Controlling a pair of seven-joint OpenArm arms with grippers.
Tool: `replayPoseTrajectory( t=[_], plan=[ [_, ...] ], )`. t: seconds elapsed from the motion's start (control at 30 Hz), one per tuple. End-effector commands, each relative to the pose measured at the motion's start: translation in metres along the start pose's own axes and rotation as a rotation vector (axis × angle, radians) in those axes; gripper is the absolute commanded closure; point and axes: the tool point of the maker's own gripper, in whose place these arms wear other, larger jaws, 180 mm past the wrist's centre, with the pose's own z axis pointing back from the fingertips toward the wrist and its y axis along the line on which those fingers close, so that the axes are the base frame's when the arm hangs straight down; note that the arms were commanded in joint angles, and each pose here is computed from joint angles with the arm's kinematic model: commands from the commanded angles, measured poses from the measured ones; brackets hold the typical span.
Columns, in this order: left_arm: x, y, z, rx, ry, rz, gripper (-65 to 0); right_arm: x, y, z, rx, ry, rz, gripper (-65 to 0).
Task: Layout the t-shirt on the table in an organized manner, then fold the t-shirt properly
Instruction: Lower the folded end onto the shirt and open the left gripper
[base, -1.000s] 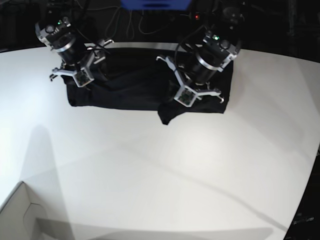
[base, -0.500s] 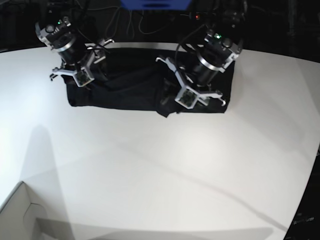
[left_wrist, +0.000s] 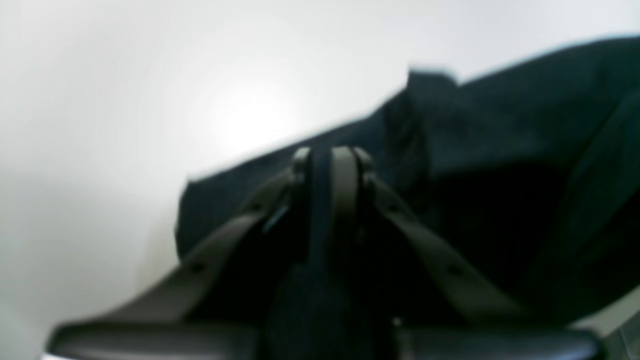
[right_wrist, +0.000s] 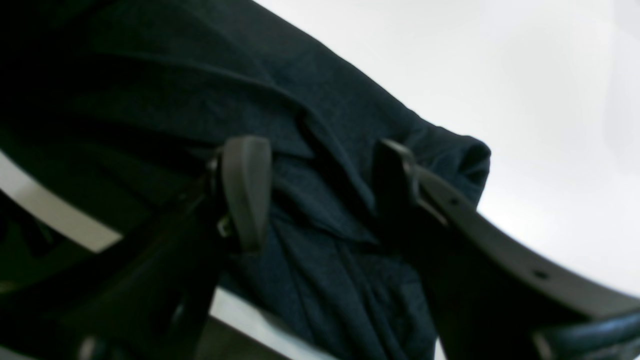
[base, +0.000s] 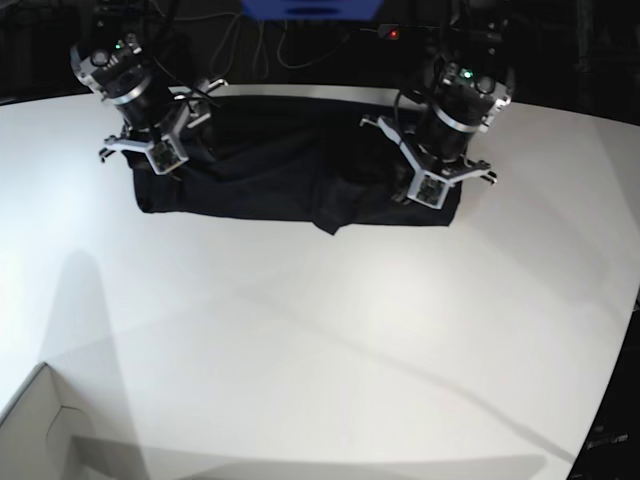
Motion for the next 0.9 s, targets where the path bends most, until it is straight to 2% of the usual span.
replayPoseTrajectory(
  t=[0.0,0.2,0.3,0.47,0.6,0.73,0.87],
  plan=[
    [0.008,-0.003,0.002,-0.008,-0.038,-0.001,-1.5,0.011,-0.002,0.002,-0.005,-0.045,0.001,-32.9],
    [-0.022,-0.014,-0.004,-0.042,0.037,0.029,-0.2,0.011,-0.002,0.002,-0.005,-0.045,0.001,-32.9],
    [-0.016,-0.043,-0.005,-0.123,0.023,-0.001,-0.2,0.012,-0.003,0.002,-0.006,-0.046,0.001,-32.9],
    [0.001,-0.109,0.001,-0.314,-0.025,-0.089,-0.2,0.012,-0.003,0.002,-0.006,-0.046,0.001,-32.9],
    [0.015,-0.144,0.004,-0.412,-0.067,-0.129,-0.2,0.012,-0.003,0.002,-0.006,-0.046,0.001,-32.9],
    [0.023,-0.145,0.008,-0.413,-0.087,-0.133,-0.1,0.011,-0.003,0.002,-0.008,-0.043,0.0,-32.9],
    [0.034,-0.121,0.016,-0.363,-0.123,-0.166,-0.1,0.005,-0.014,0.006,-0.05,-0.032,-0.024,-33.3]
  ],
)
